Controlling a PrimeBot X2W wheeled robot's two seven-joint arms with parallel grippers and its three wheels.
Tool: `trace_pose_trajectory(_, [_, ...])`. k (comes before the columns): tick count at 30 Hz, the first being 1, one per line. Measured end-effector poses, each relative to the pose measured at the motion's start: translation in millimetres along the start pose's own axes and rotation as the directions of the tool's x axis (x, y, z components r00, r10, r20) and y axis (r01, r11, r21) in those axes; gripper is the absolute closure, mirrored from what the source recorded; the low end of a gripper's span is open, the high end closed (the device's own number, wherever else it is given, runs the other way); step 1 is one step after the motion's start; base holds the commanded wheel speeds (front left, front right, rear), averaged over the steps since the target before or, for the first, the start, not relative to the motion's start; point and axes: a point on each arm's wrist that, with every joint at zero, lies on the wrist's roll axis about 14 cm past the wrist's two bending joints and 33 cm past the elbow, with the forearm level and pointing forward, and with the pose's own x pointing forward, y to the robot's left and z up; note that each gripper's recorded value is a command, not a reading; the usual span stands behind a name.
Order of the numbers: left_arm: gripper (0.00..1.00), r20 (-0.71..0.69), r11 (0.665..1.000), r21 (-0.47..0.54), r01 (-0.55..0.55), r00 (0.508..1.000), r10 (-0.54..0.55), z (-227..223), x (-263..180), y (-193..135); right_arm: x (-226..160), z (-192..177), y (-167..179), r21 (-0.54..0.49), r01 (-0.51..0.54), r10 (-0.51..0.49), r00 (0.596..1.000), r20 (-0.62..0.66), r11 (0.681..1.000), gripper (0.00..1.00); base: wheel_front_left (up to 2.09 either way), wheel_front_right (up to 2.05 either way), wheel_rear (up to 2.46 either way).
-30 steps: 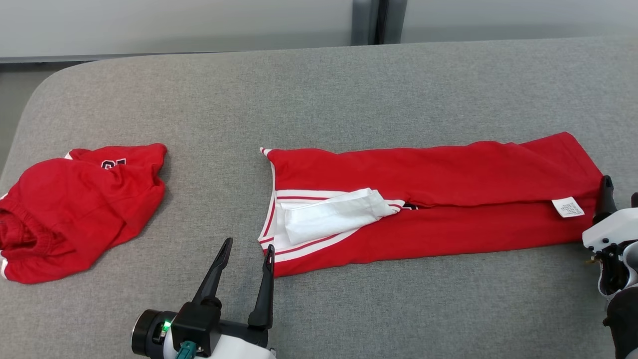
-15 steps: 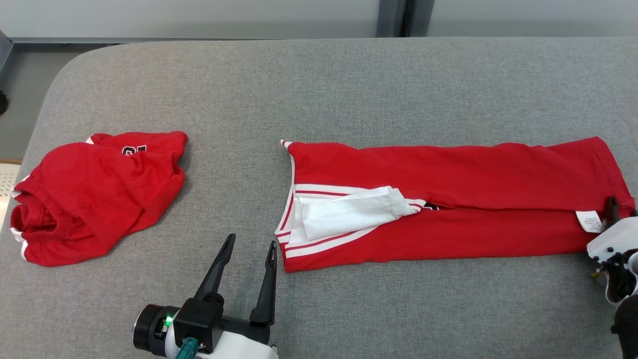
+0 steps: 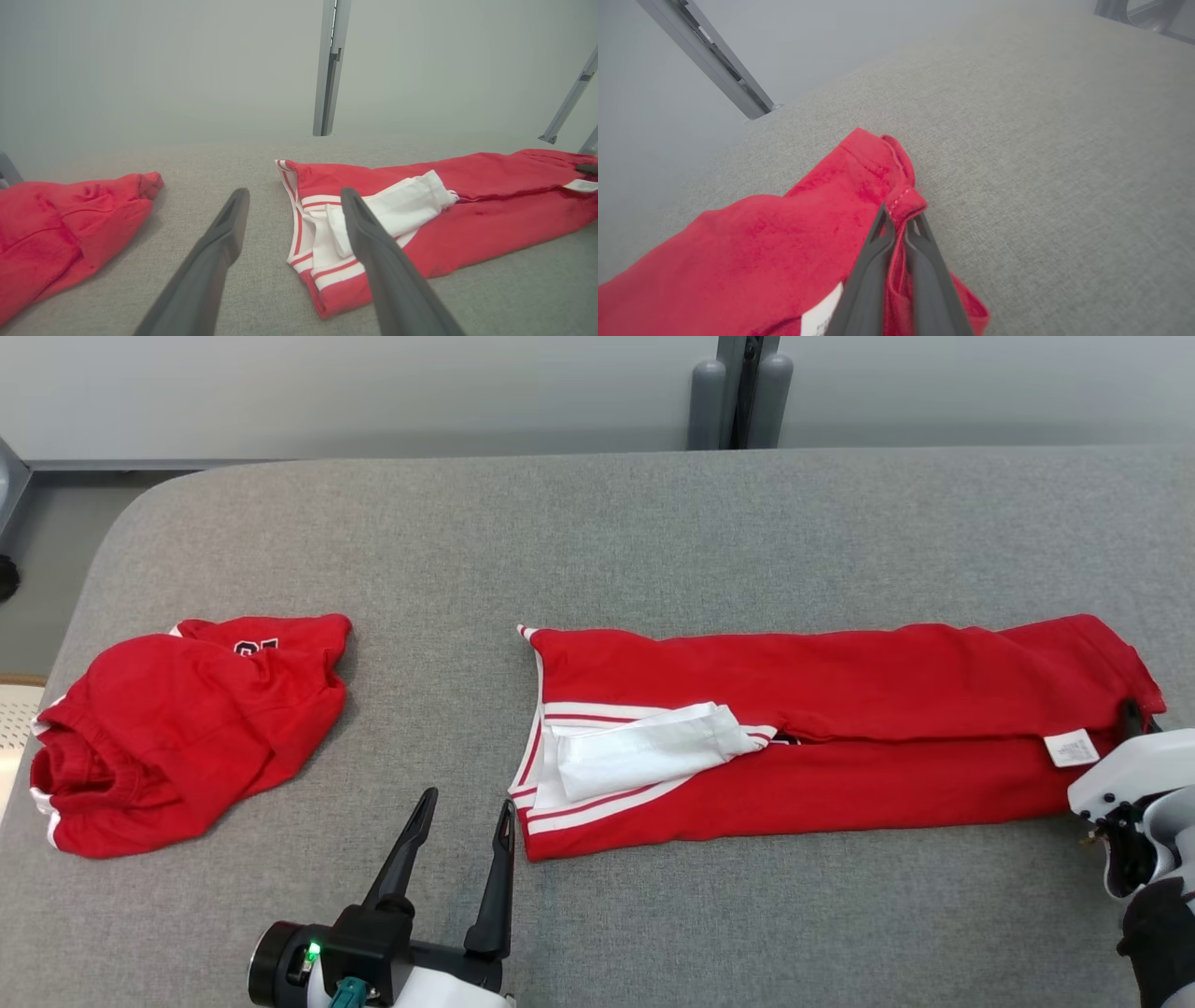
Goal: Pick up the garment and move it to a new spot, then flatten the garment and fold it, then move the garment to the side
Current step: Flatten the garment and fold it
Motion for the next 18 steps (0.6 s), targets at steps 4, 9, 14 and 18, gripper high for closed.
trace_pose_trajectory(4, [0.0,0.015,1.0,-0.005,0.0,1.0,0.0,5,-7,-1,-6,18,25,-0.024,-0.067,0.068,0.996,0.065,0.997,1.0,0.0,0.0,0.0])
trace_pose_trajectory(9, [0.0,0.029,1.0,-0.01,-0.003,1.0,0.004,10,-15,-2,-17,26,61,-0.026,-0.16,0.162,0.981,0.108,0.987,1.0,0.0,0.0,0.0])
trace_pose_trajectory(14, [0.0,0.039,1.0,-0.017,-0.01,0.999,0.011,13,-22,-1,-29,36,103,-0.04,-0.274,0.277,0.95,0.144,0.961,1.0,0.0,0.0,0.0])
trace_pose_trajectory(18, [0.0,0.056,1.0,-0.017,-0.016,0.998,0.017,18,-28,1,-42,38,135,-0.045,-0.361,0.364,0.918,0.155,0.931,1.0,0.0,0.0,0.0])
